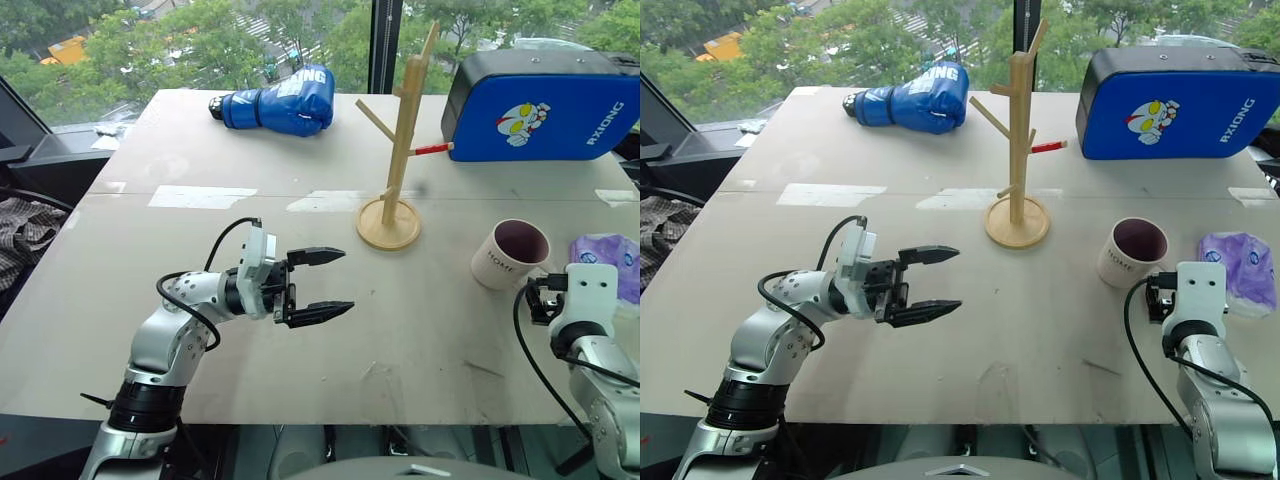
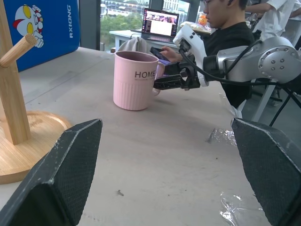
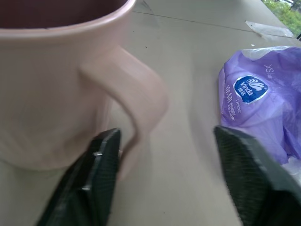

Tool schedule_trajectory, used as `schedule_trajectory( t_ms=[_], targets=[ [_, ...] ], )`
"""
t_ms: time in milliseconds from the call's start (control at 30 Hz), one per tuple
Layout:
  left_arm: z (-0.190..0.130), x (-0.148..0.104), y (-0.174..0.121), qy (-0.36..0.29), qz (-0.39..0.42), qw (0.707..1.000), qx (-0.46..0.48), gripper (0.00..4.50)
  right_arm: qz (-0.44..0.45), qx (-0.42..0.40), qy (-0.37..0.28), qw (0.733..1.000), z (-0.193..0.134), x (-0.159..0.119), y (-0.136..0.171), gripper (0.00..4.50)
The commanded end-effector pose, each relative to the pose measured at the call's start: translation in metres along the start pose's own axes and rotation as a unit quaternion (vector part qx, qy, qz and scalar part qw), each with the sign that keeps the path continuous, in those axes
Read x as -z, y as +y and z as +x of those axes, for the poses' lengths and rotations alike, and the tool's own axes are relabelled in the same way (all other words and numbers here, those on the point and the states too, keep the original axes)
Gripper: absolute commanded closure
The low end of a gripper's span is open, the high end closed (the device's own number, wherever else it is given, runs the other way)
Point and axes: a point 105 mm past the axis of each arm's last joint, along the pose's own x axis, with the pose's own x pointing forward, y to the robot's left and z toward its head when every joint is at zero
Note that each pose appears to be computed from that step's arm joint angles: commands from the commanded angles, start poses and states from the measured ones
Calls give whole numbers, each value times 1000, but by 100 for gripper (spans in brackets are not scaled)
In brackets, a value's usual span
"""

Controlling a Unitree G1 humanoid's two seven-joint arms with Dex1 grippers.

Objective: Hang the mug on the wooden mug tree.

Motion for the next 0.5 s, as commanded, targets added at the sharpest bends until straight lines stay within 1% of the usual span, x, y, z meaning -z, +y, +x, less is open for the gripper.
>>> schedule_trajectory(
  t_ms=[33,67,100,133,200,300,333,400,500],
  targets=[
    [0,-15,-3,-16,29,999,5,0,3,2,-28,1000,3,-9,0,323],
    [0,-15,-2,-16,30,999,5,0,2,0,-30,1000,5,-9,0,336],
    [0,-16,-2,-16,31,999,4,0,4,-4,-32,999,6,-9,1,407],
    [-1,-16,-1,-16,31,999,3,0,3,-7,-35,999,7,-10,1,445],
    [-1,-16,0,-14,34,999,0,0,-2,-17,-45,999,8,-13,1,449],
    [-2,-16,1,-14,37,999,-4,0,0,-40,-76,996,6,-27,2,449],
    [-3,-16,1,-15,37,999,-6,0,-2,-58,-95,994,6,-37,2,449],
    [-6,-13,4,-21,42,999,-26,0,-7,-119,-138,983,4,-64,8,449],
    [-9,-14,10,-40,73,994,-64,0,-40,-211,-182,959,-2,-95,17,449]
  ],
)
